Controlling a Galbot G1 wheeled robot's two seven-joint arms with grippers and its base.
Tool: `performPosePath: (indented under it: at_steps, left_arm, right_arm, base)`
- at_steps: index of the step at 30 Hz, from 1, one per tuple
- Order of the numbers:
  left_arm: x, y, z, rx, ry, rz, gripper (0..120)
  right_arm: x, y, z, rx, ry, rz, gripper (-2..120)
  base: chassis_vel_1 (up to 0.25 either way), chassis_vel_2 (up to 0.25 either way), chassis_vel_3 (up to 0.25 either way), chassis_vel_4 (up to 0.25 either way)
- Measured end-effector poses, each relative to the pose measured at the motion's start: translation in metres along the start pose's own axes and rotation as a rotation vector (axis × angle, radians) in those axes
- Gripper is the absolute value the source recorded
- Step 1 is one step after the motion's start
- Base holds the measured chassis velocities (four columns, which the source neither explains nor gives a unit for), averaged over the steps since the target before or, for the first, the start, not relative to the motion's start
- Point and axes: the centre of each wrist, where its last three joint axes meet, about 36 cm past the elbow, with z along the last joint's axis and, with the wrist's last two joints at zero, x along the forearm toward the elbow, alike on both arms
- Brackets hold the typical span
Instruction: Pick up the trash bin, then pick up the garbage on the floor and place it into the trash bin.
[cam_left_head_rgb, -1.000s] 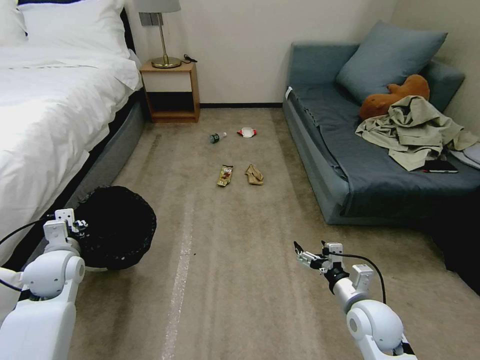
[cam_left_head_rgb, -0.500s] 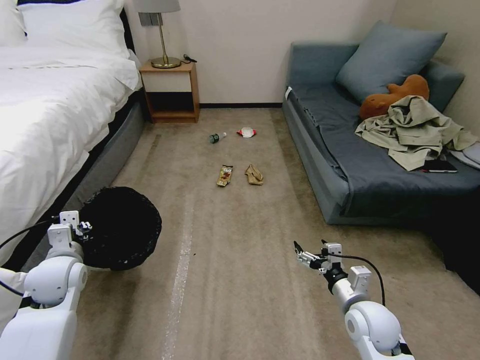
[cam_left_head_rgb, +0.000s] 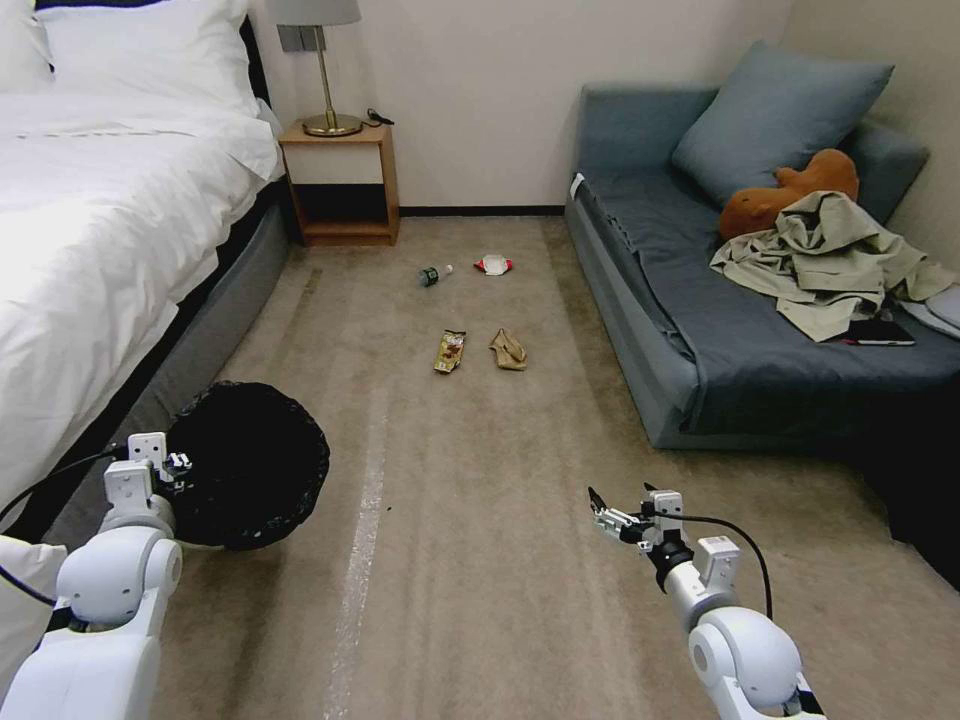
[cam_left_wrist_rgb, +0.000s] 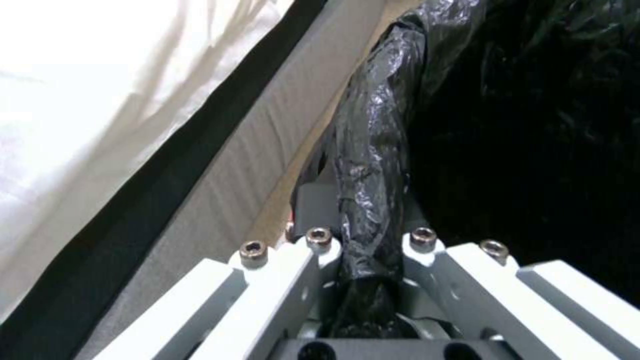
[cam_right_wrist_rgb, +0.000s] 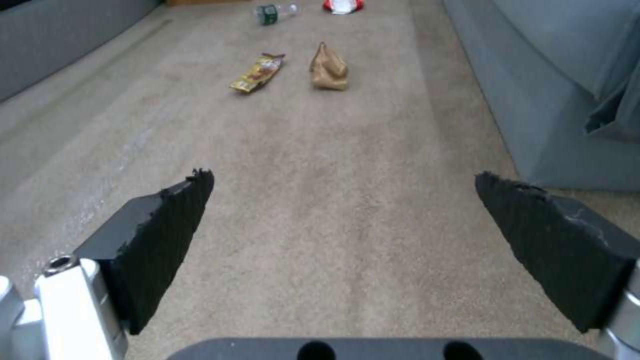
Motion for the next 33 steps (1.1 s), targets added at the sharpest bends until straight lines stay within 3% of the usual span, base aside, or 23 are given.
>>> performPosePath:
  at_steps: [16,33]
  left_arm:
    - [-0.007,0.002,0.007,0.005,0.005,0.006,4]
    - [-0.018,0.001,0.005,0.008,0.002,0.015,4]
  right_arm:
    - [-0.007,0.002,0.007,0.002,0.004,-0.006,100]
    - [-0.016,0.002,0.009,0.005,0.006,-0.014,100]
  base:
    - [-0.012,0.011,0.012,-0.011]
    - [-0.058,0.062,0.058,-0.058]
